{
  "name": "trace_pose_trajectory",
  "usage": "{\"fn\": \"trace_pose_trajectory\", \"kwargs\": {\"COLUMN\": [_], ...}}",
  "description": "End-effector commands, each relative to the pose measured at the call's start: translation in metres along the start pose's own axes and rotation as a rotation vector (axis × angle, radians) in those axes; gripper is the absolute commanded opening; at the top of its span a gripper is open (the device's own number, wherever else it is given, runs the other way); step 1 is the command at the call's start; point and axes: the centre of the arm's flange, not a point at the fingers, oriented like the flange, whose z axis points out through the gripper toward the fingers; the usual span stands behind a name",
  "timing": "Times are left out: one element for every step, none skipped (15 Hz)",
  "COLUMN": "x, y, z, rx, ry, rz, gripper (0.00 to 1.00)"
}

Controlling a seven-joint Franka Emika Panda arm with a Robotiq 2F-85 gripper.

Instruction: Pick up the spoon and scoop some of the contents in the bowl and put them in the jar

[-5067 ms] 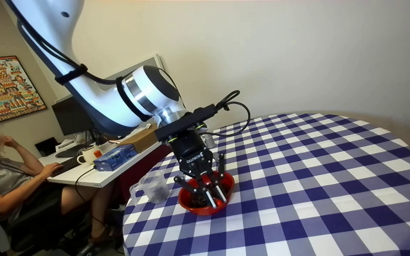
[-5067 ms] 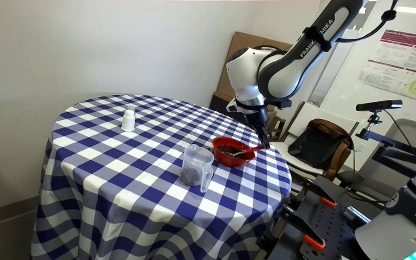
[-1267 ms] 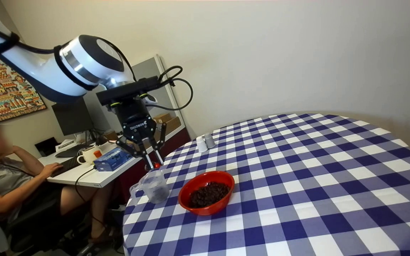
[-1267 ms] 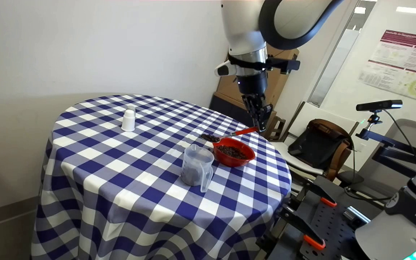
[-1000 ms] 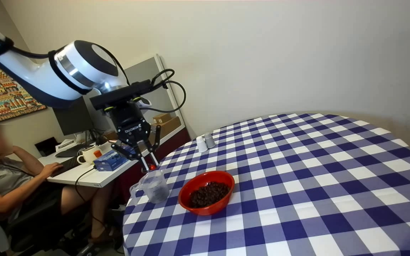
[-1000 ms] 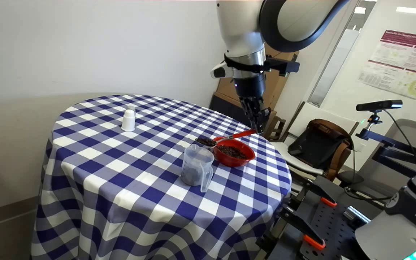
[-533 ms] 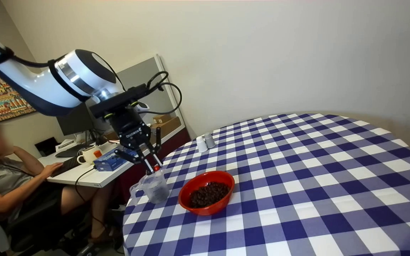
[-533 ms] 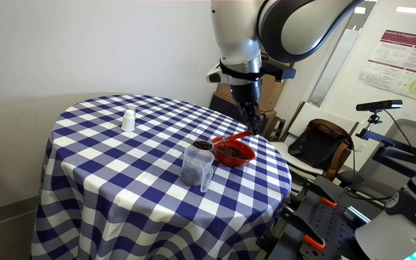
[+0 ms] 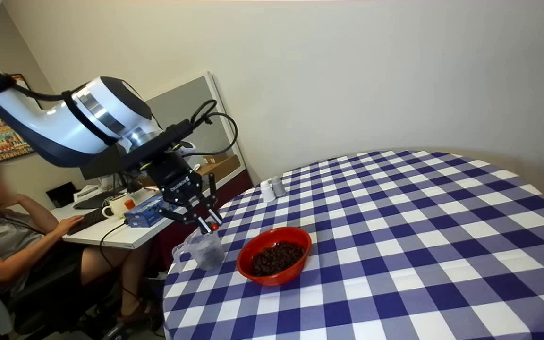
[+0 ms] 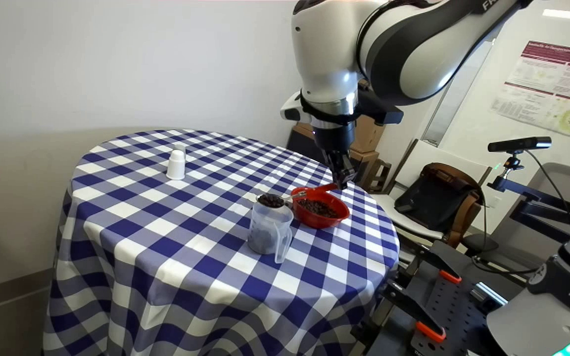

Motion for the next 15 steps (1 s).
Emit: {"fn": "trace_pose_trajectory", "kwargs": {"x": [-0.001,-0.001,-0.001,-0.002,-0.003,-0.004,-0.004,-0.005,-0.007,-0.008,-0.01,-0.011,-0.013,-0.015,-0.017], "y": [-0.014,-0.017,-0.018,-0.02,-0.022,-0.023,-0.025,-0.026,-0.027,-0.029,-0.03,-0.031,-0.032,-0.033,-0.034], "z": [-0.001,0.0,0.0,-0.001,-0.001,-0.002,-0.003,-0.004,-0.005,-0.005,-0.005,-0.005,-0.005,-0.005,-0.005], "rx": [-0.049,-0.06,-0.069,-0.082,-0.092,-0.102,-0.113,-0.125,-0.137,-0.152,-0.172,-0.192,-0.218,-0.241,-0.266], "ry": [0.02,0.026,0.033,0.045,0.056,0.067,0.079,0.091,0.103,0.112,0.119,0.128,0.137,0.145,0.153], "rz": [0.02,0.025,0.029,0.036,0.043,0.047,0.053,0.06,0.064,0.065,0.064,0.065,0.066,0.066,0.066], "gripper": [0.05,0.05,0.05,0.05,0.05,0.05,0.05,0.05,0.05,0.05,0.05,0.05,0.05,0.05,0.05]}}
